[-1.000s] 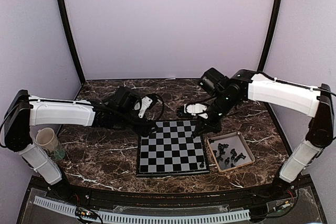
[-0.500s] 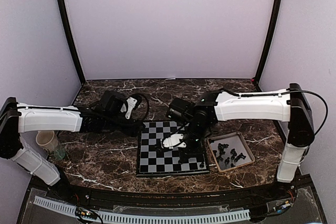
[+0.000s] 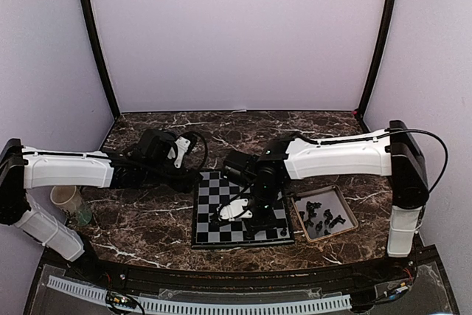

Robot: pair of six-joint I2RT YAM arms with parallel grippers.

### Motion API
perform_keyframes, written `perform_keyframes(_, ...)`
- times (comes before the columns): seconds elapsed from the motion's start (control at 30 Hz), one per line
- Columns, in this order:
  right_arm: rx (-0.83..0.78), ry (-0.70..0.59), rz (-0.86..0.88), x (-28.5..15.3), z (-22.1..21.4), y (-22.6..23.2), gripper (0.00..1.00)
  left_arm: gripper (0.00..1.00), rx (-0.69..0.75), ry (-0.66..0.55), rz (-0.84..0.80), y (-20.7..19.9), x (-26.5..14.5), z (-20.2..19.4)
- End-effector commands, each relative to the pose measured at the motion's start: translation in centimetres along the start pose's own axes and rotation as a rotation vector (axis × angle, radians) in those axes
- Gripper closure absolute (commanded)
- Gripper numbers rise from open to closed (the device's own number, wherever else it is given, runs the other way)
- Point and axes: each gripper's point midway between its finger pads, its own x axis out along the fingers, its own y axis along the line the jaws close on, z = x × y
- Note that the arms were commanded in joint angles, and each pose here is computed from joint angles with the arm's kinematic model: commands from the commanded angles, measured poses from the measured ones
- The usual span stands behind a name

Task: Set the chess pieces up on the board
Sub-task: Place the queen at d8.

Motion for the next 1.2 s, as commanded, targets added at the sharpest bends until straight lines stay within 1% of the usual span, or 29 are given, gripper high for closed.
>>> perform_keyframes(0.0, -0.023, 0.015, -0.018, 0.1, 0.5, -0.1, 0.94, 0.3, -0.014, -0.035, 0.01, 0.3, -0.7, 0.6)
perform_keyframes(0.23, -0.017, 0.028, -0.018, 0.6, 0.3, -0.2, 0.93, 0.3, -0.016, -0.031, 0.005, 0.3, -0.6, 0.5)
perform_keyframes(0.4, -0.013, 0.032, -0.03, 0.8, 0.3, -0.5, 0.9, 0.3, -0.016, -0.033, 0.005, 0.3, -0.6, 0.6)
perform_keyframes(0.77, -0.009, 0.025, -0.025, 1.1, 0.6, -0.6, 0.88, 0.3, -0.016, -0.029, -0.004, 0.1, -0.5, 0.4)
perform_keyframes(1.0, -0.005, 0.022, -0.026, 1.2, 0.6, -0.7, 0.83, 0.3, -0.014, -0.034, -0.009, 0.1, -0.6, 0.5)
perform_keyframes(1.17, -0.008, 0.015, -0.027, 0.9, 0.8, -0.6, 0.75, 0.3, -0.014, -0.035, -0.016, -0.1, -0.7, 0.6)
